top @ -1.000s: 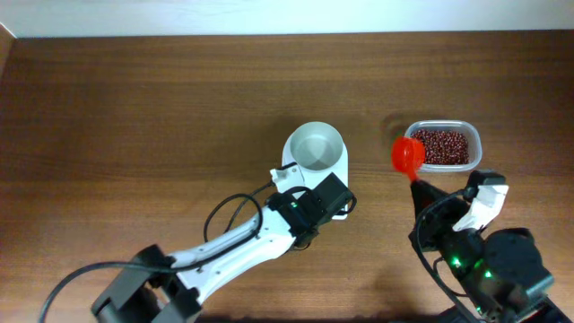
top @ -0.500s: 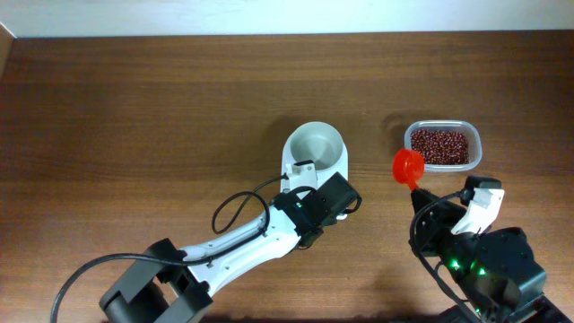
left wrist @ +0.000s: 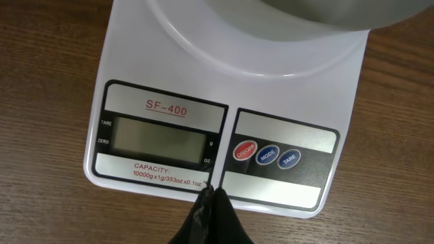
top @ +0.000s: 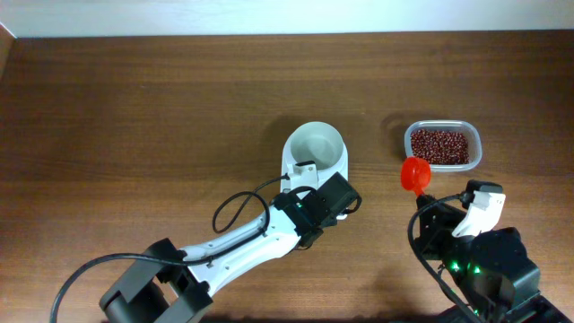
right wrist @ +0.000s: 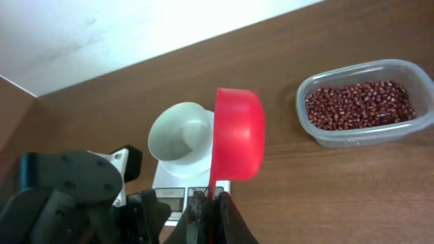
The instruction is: Scoop and weigh 50g on scale
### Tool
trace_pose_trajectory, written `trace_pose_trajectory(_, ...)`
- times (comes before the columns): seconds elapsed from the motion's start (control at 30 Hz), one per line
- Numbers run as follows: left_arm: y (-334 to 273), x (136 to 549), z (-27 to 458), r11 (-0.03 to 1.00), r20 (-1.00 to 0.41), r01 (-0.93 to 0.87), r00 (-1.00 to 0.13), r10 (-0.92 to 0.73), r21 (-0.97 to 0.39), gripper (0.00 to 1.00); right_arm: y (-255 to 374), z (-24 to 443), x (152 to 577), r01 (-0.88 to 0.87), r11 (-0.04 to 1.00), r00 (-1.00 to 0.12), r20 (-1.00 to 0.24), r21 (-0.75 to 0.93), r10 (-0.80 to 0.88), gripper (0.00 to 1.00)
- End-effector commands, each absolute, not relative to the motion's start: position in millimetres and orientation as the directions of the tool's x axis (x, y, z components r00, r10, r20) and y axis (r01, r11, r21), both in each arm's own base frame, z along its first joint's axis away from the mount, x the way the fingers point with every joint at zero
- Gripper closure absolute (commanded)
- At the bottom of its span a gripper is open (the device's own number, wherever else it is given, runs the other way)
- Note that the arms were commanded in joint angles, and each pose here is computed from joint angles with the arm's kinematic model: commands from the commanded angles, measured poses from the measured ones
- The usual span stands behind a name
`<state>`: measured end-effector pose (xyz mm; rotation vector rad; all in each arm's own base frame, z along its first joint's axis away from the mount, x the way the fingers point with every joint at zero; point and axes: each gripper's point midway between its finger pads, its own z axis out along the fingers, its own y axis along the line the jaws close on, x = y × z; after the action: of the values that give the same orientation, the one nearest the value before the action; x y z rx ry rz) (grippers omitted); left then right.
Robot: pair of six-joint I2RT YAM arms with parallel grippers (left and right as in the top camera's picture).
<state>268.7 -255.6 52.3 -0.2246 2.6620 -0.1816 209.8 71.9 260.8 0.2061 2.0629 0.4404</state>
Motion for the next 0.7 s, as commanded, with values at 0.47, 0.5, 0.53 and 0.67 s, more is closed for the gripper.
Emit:
trace_pose_trajectory(0.47,-271.1,286.1,40.3,0.977,-0.478,-0.114,-0.858,-0.189,-0.182,1.00,40.8,264.0,212.1,0.096,0.946,-0.440,-0.839,0.311,0.320,0.96)
trace_pose_trajectory(0.5,-271.1,286.2,40.3,0.977,-0.479,-0.114,-0.857,-0.189,-0.182,1.00,40.8,264.2,212.2,0.096,0.945,-0.439,-0.839,0.311,0.321,0.96)
trace_pose_trajectory(0.53,-271.1,286.2,40.4,0.977,-0.479,-0.114,-0.857,-0.189,-0.182,1.00,40.9,264.5,212.3,0.095,0.945,-0.438,-0.840,0.312,0.321,0.96)
trace_pose_trajectory(0.67,-272.7,287.9,40.9,0.975,-0.484,-0.114,-0.853,-0.193,-0.189,1.00,41.0,264.7,212.5,0.095,0.945,-0.437,-0.840,0.312,0.322,0.96)
